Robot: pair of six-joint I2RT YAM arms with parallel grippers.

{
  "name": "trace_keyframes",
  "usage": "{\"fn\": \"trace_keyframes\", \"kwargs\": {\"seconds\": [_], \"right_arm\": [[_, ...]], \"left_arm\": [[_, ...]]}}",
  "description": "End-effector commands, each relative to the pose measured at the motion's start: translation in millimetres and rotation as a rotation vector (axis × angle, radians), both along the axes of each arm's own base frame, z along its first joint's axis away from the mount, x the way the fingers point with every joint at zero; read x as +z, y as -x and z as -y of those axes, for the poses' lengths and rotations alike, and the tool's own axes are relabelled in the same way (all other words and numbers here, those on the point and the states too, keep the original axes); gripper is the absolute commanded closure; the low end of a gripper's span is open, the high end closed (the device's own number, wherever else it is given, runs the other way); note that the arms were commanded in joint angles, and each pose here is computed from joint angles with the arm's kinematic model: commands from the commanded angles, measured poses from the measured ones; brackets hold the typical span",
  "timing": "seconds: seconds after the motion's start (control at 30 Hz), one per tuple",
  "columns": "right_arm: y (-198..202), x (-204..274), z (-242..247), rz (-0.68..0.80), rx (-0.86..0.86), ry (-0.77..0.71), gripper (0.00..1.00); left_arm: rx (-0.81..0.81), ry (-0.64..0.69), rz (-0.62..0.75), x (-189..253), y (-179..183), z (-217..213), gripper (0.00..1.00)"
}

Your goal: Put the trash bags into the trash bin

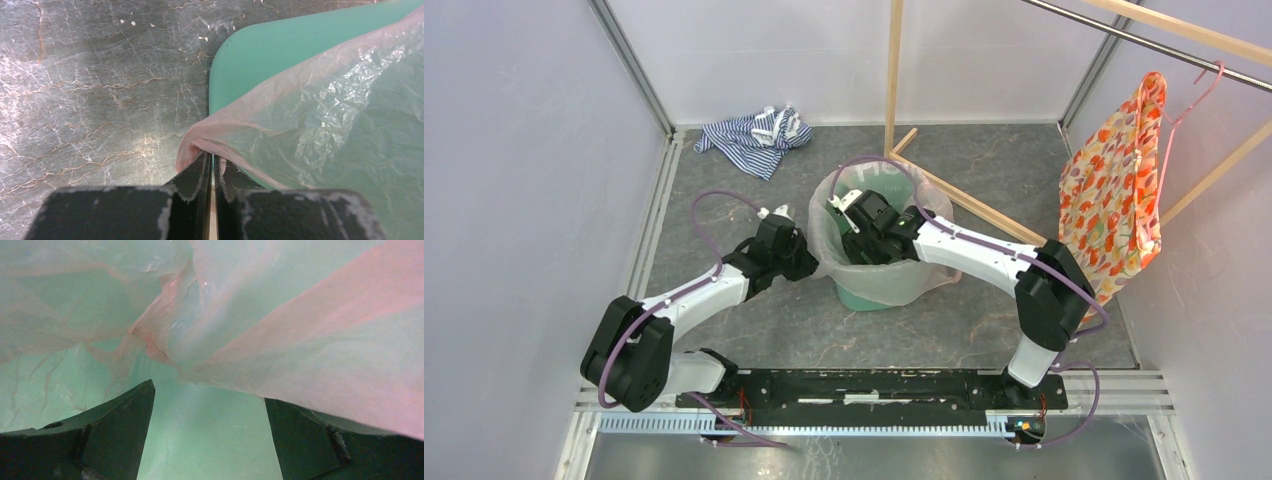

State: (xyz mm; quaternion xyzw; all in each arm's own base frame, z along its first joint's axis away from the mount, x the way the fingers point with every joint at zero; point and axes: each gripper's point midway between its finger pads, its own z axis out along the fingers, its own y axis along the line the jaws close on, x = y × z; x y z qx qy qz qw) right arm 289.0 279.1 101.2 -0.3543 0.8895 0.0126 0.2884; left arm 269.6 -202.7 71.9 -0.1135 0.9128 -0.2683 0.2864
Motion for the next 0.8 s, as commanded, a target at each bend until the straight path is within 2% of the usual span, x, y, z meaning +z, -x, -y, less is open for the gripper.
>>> {"fn": "trace_keyframes", "kwargs": {"seconds": [0.0,0.3,0.77], "right_arm": [[-3,27,-1,0.048,0.002,-0.055,0.15],[3,39,-8,0.075,0.025,-0.075,0.22],[-2,70,-21,0.112,-0.022,-0.189,0.19]], "left_arm": [[-0.015,-0.03,0.053,11,-8,-1,0.9],[-0.022,-0.042,0.064,18,-13,0,0.9],[-0.027,-0.072,0.083,23,-17,2,0.9]]}}
